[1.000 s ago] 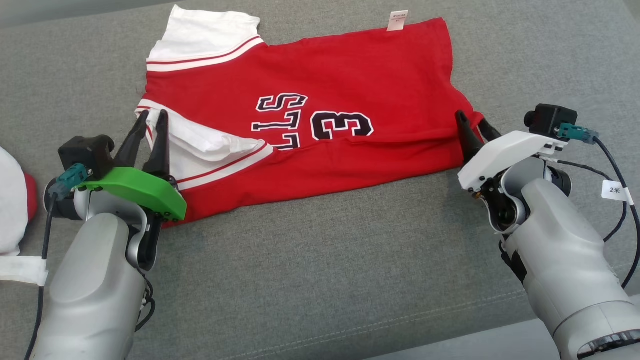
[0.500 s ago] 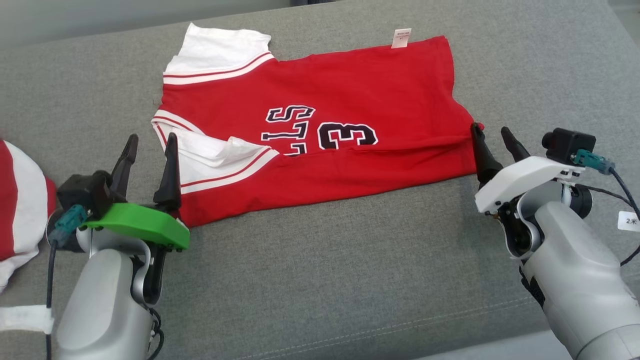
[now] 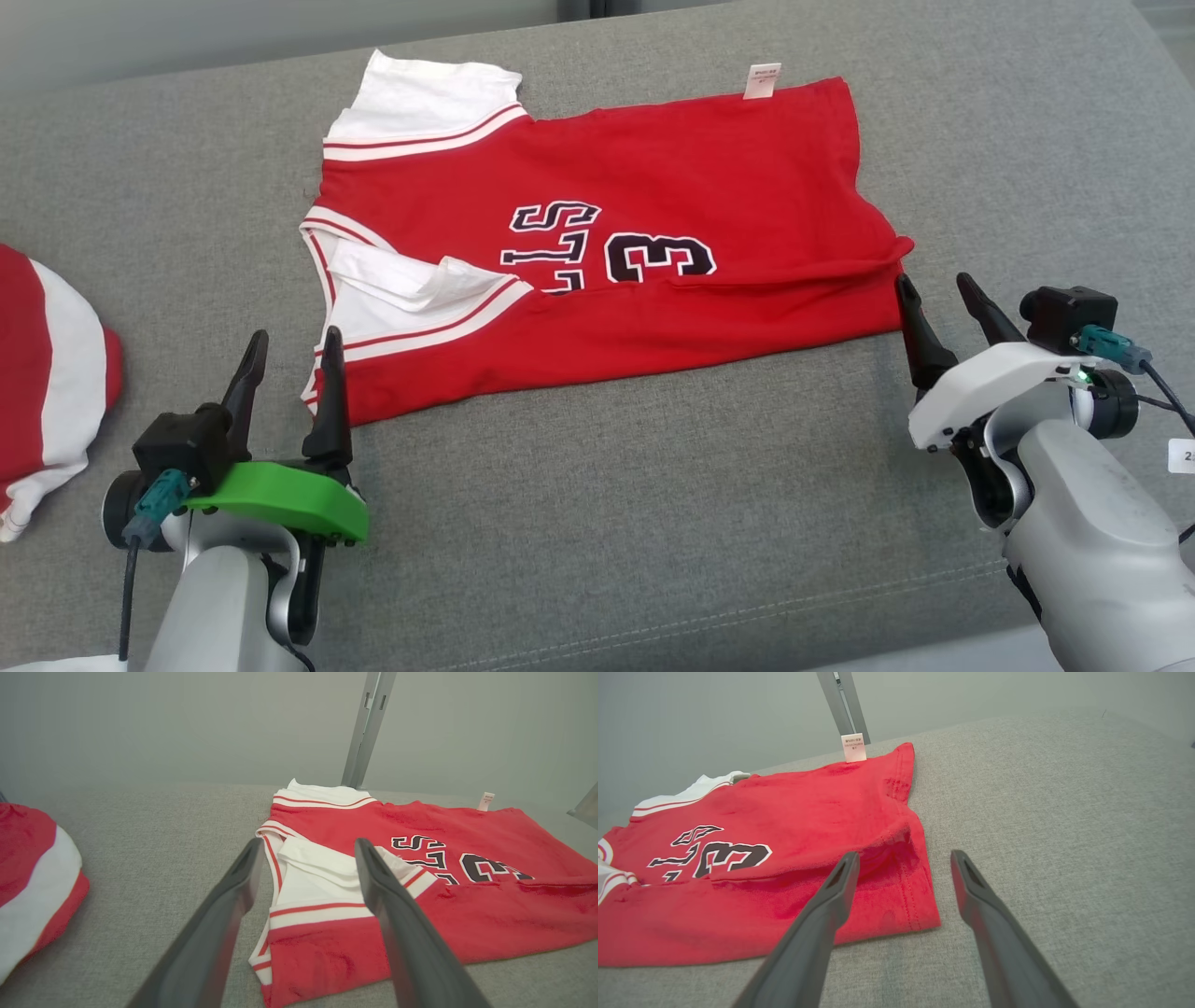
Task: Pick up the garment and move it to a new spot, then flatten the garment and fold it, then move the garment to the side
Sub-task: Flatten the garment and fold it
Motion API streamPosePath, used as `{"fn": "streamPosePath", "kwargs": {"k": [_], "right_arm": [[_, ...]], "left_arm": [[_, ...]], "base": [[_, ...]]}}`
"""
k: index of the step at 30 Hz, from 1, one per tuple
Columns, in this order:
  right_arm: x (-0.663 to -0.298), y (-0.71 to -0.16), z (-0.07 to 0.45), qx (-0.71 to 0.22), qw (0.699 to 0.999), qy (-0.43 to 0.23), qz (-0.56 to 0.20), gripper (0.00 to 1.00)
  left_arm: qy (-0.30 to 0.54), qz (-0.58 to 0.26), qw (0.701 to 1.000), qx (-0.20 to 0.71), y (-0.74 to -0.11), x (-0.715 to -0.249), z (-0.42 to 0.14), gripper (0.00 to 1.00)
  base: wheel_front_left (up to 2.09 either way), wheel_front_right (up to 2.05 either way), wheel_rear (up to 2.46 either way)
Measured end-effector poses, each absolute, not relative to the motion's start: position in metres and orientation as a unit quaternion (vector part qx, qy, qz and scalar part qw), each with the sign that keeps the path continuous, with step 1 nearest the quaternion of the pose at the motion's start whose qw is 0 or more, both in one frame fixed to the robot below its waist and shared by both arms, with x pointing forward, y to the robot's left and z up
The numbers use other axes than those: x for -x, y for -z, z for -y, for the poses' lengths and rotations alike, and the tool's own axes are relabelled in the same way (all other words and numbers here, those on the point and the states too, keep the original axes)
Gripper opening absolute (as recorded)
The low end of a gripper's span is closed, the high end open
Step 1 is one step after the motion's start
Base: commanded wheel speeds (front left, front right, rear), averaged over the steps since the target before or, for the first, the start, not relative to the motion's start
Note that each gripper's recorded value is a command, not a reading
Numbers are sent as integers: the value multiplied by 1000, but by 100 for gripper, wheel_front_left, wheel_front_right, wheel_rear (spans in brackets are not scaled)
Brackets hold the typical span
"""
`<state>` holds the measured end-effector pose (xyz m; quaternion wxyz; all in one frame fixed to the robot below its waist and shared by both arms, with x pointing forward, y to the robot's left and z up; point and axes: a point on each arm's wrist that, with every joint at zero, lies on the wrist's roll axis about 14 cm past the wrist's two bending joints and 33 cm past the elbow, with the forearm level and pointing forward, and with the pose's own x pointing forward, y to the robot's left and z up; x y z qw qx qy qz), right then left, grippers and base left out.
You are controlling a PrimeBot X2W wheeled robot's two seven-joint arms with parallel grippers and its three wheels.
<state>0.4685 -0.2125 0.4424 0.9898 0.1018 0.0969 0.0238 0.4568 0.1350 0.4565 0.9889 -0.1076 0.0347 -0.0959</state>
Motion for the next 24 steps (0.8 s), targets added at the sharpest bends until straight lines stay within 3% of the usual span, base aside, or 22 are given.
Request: {"fn": "streamPosePath", "kwargs": {"k": [24], "right_arm": [[-468, -396, 209, -35, 985, -28, -166, 100]], "left_arm": [[92, -173, 979, 64, -367, -447, -136, 100]], "base": [[0, 0, 0]]}}
